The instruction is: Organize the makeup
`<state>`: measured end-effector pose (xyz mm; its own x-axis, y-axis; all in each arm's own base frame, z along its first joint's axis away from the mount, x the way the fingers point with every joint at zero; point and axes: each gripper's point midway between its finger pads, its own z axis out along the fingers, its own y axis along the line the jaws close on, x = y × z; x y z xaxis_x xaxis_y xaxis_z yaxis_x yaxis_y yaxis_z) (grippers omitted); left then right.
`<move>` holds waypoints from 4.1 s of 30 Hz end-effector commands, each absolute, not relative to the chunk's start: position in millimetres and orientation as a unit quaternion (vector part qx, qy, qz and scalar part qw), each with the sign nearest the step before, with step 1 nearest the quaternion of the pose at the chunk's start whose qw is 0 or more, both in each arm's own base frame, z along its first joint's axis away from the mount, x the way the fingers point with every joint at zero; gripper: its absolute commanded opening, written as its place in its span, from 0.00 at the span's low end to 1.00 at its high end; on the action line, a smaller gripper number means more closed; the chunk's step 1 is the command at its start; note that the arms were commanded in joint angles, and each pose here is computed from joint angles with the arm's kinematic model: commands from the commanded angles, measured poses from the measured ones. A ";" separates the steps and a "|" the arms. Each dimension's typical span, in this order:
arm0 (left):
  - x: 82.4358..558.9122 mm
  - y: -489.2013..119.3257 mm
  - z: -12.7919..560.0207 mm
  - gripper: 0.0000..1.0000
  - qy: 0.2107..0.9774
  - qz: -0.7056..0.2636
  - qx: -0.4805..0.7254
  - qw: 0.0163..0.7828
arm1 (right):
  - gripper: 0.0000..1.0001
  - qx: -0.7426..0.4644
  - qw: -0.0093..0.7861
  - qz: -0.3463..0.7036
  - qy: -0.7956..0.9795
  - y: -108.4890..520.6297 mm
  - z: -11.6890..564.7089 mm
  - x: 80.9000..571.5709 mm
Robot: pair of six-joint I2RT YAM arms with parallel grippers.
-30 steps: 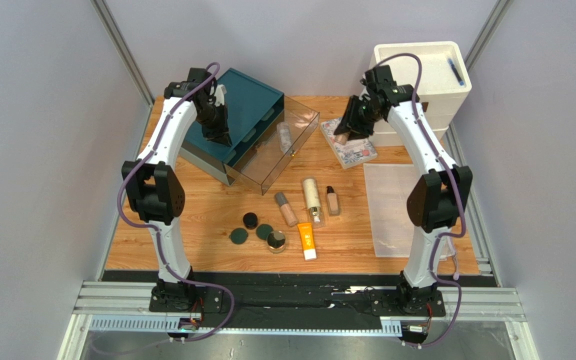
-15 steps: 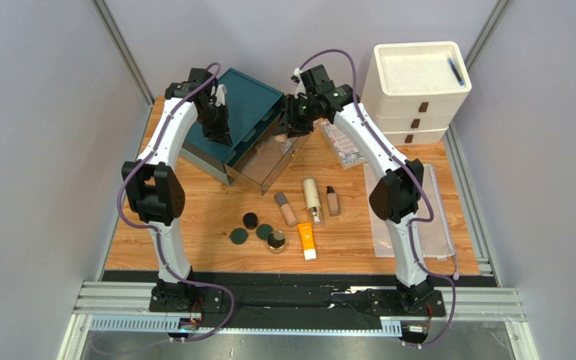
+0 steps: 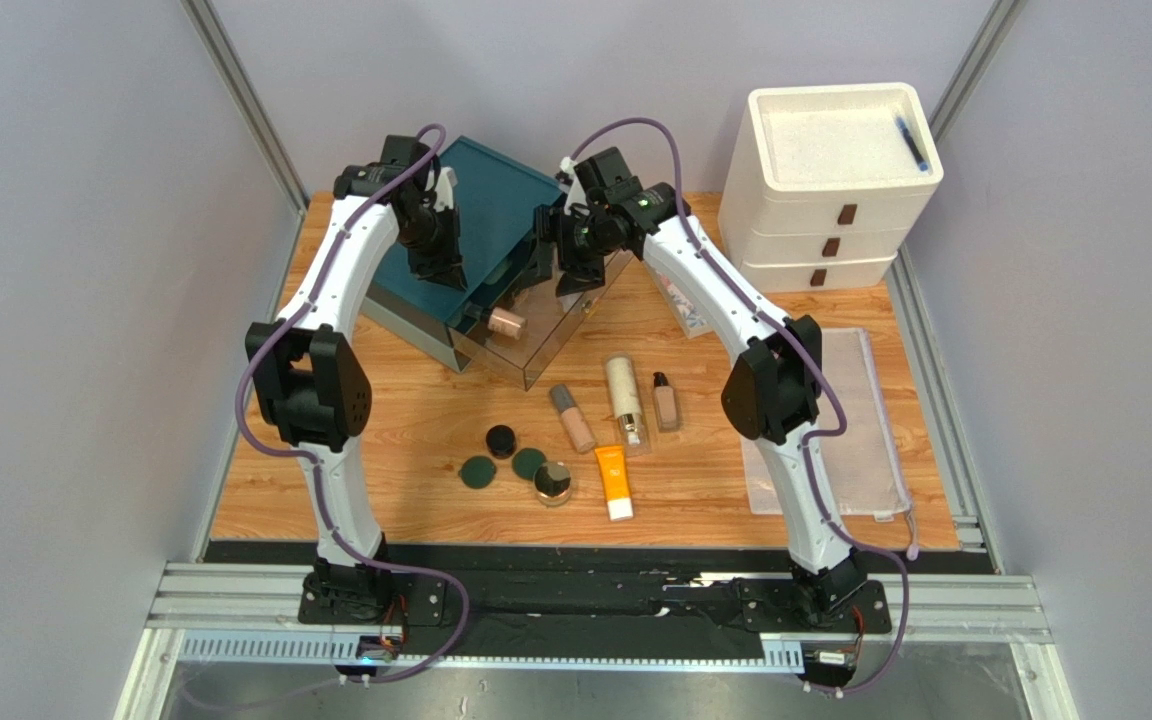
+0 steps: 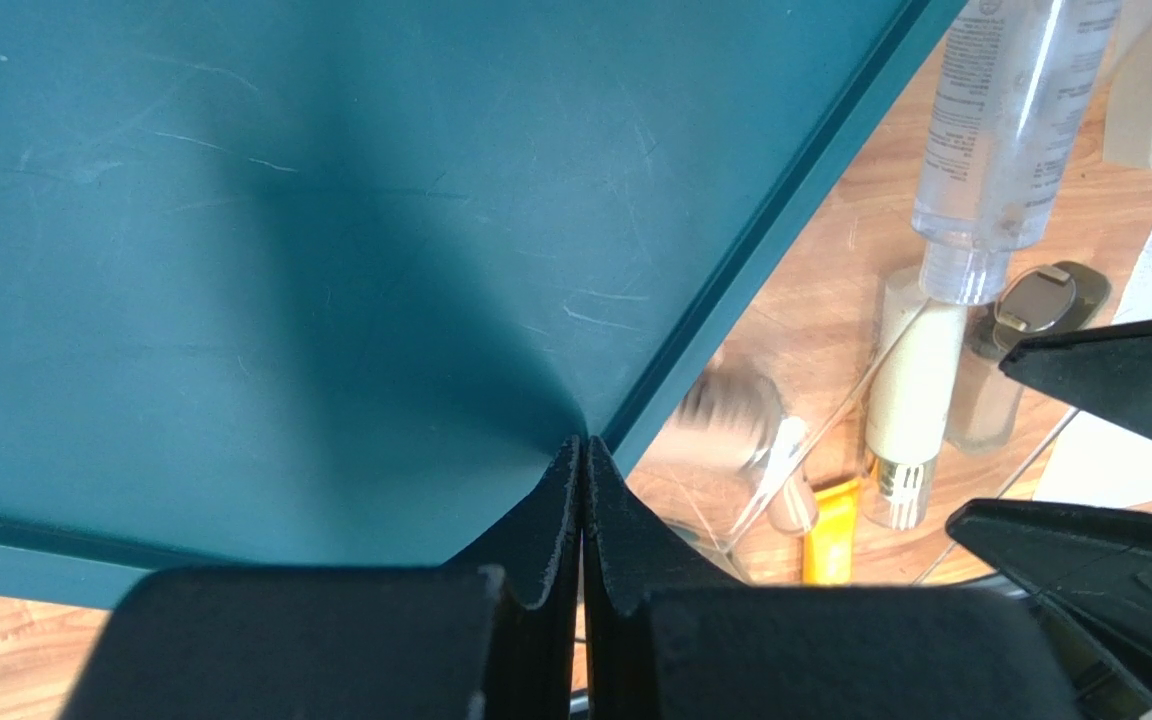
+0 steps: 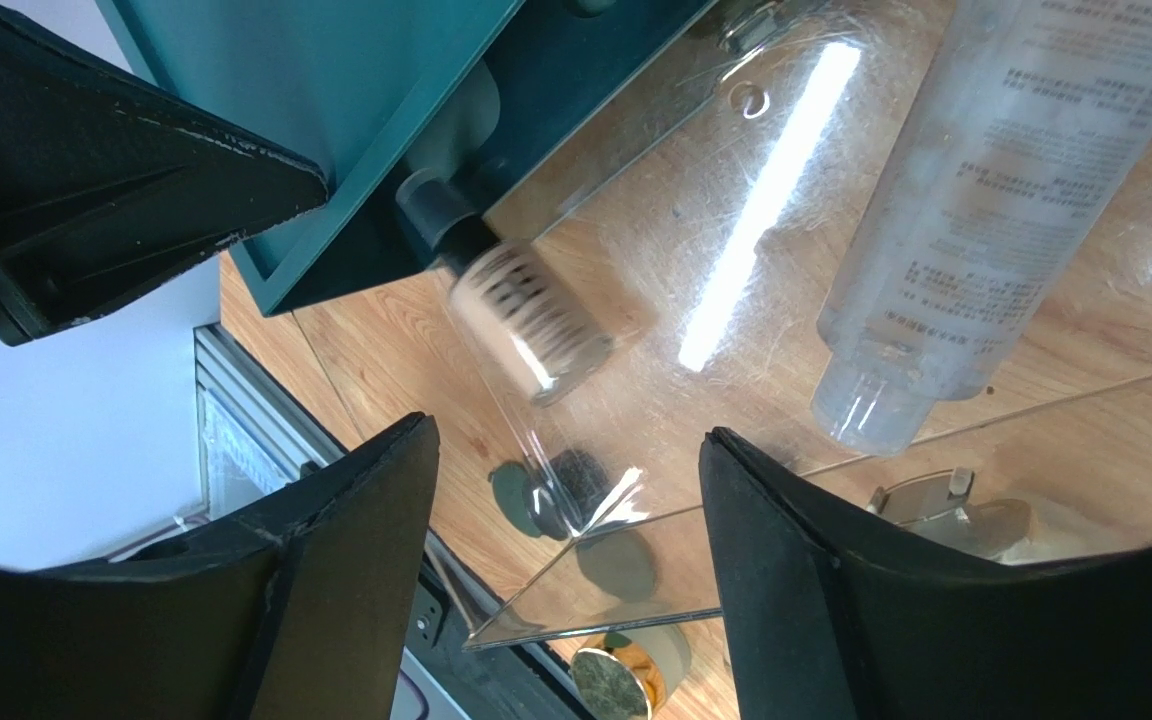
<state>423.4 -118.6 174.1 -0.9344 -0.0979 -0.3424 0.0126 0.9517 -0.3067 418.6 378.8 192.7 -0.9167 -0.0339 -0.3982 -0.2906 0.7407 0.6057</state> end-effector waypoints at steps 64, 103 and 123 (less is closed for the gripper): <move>381.4 -112.1 121.6 0.00 0.994 -0.096 -0.001 0.049 | 0.00 -0.024 0.318 0.247 0.915 227.6 251.5 455.3; 389.2 -115.7 128.7 0.00 0.993 -0.104 0.002 0.059 | 0.63 -0.120 0.282 0.377 0.874 357.2 269.5 434.4; 385.3 -115.9 121.9 0.00 0.993 -0.107 0.013 0.050 | 0.63 -0.104 0.066 0.219 0.968 237.1 137.5 332.6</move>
<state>423.1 -118.3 174.3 -0.9438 -0.0488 -0.3270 0.0436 0.9620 -0.2695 352.1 238.4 170.1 -0.9548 -0.0957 -0.2813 -0.2180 0.8689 0.4444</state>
